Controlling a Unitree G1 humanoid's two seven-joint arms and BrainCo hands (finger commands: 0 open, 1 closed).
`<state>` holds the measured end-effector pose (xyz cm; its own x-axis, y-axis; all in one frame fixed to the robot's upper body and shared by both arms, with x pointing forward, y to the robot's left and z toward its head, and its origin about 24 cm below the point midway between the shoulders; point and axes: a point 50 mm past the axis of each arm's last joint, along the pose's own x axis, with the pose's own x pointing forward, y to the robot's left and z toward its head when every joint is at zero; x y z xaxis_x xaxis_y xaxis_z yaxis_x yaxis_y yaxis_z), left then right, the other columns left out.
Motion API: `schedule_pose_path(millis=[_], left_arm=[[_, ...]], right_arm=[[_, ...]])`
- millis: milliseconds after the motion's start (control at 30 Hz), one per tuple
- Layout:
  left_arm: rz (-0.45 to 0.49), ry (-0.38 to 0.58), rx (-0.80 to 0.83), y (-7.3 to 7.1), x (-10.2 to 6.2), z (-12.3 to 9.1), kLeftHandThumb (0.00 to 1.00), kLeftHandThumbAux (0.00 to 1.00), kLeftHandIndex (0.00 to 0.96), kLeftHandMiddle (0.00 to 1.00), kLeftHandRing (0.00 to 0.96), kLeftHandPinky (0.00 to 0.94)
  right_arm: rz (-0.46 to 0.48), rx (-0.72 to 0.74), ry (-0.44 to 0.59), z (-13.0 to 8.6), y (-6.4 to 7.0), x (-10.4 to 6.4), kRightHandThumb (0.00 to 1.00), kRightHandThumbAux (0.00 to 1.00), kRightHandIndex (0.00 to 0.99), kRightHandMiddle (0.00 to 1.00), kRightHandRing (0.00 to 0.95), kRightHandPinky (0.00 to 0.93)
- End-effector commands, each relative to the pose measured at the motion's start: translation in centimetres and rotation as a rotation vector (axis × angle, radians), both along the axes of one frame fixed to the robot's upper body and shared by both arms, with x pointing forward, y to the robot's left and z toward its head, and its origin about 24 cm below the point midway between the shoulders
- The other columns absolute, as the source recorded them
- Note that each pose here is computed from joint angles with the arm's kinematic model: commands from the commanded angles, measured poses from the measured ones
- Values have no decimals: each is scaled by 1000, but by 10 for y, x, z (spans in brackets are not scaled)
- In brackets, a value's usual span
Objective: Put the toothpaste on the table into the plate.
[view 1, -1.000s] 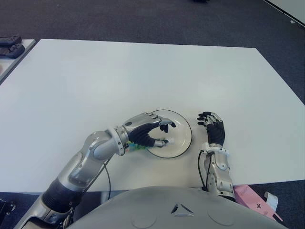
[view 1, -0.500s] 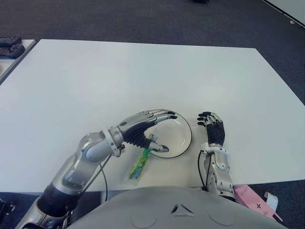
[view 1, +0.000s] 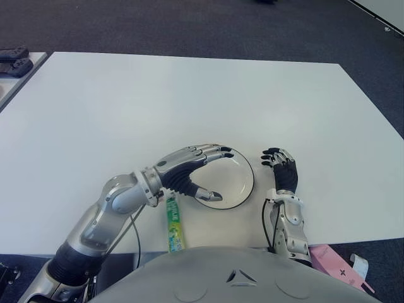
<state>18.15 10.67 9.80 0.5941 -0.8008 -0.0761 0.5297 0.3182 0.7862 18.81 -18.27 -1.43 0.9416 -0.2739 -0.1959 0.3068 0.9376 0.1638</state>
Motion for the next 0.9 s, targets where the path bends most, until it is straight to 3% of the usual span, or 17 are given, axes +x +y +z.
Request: schedule_pose_path(millis=[33,300,600,900], left_arm=[[46,5,-11,3,1,-4,138,385,0,0,0,0],[124,25,-56,7,3,-5,146,402,0,0,0,0],[200,-50,-88,10,5,-4,153,428,0,0,0,3],[288,-78,-217,13,10,-4,164,448,0,0,0,80]], right_arm=[[-10,53,88,-16,8,-9,707,721,429,494,488,500],[-16,52,91,-16,8,-9,708,721,429,494,490,502],[-7,45,91,-16,8,-9,707,721,429,495,490,502],[-12,55,89,-16,7,-10,707,722,429,492,488,500]])
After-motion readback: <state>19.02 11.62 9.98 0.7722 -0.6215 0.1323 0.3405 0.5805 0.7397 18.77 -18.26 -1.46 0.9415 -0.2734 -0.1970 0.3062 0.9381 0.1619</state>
